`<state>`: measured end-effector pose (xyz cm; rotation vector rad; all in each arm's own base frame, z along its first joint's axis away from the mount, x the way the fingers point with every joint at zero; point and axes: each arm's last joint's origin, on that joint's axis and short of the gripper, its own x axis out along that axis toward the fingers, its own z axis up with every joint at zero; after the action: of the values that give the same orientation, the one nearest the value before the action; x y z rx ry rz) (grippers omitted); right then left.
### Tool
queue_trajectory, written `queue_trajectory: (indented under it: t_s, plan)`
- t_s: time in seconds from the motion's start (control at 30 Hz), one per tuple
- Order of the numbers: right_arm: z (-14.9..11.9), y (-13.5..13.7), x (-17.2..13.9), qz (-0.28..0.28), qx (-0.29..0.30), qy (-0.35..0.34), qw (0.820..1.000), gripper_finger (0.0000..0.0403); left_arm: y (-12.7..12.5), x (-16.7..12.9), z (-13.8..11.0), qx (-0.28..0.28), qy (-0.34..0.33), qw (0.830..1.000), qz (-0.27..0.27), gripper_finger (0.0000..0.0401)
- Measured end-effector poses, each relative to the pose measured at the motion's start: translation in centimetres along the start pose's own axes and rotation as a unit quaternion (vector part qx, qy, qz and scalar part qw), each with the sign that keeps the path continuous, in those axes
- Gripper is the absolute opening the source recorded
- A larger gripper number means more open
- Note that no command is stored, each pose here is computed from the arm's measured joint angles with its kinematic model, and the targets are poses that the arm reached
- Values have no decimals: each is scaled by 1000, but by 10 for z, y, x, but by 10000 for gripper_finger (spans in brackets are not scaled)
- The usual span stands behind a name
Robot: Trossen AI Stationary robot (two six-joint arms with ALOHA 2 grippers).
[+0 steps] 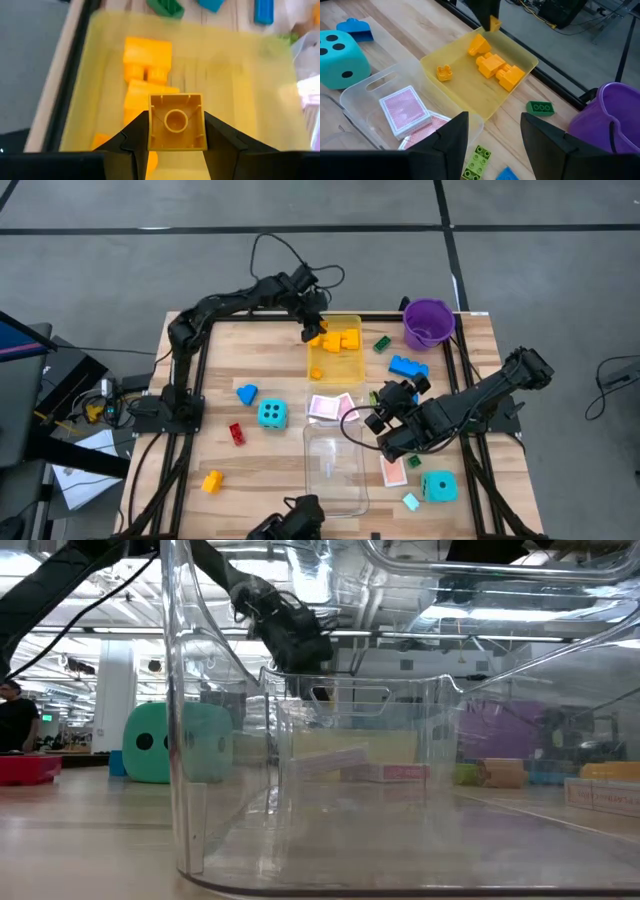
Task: Pick & Place Toys
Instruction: Put the yellow game piece into the yellow bin
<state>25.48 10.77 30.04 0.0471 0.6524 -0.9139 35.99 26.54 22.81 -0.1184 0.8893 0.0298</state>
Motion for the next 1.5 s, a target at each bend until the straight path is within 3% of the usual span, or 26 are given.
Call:
queue_trajectory:
  t_s: [0.23,0.63,1.13,1.5]
  plan:
    - [0,0,0,1,2,0,1000,173,0,16,-6,-1,26,1000,-2,133]
    - [0,1,0,3,4,-1,1000,173,-9,21,0,28,22,999,8,134]
    - [0,1,0,3,4,-1,1000,173,-9,21,-2,25,29,999,7,139]
    - [0,1,0,2,4,-1,1000,173,-5,20,-3,25,60,995,74,181]
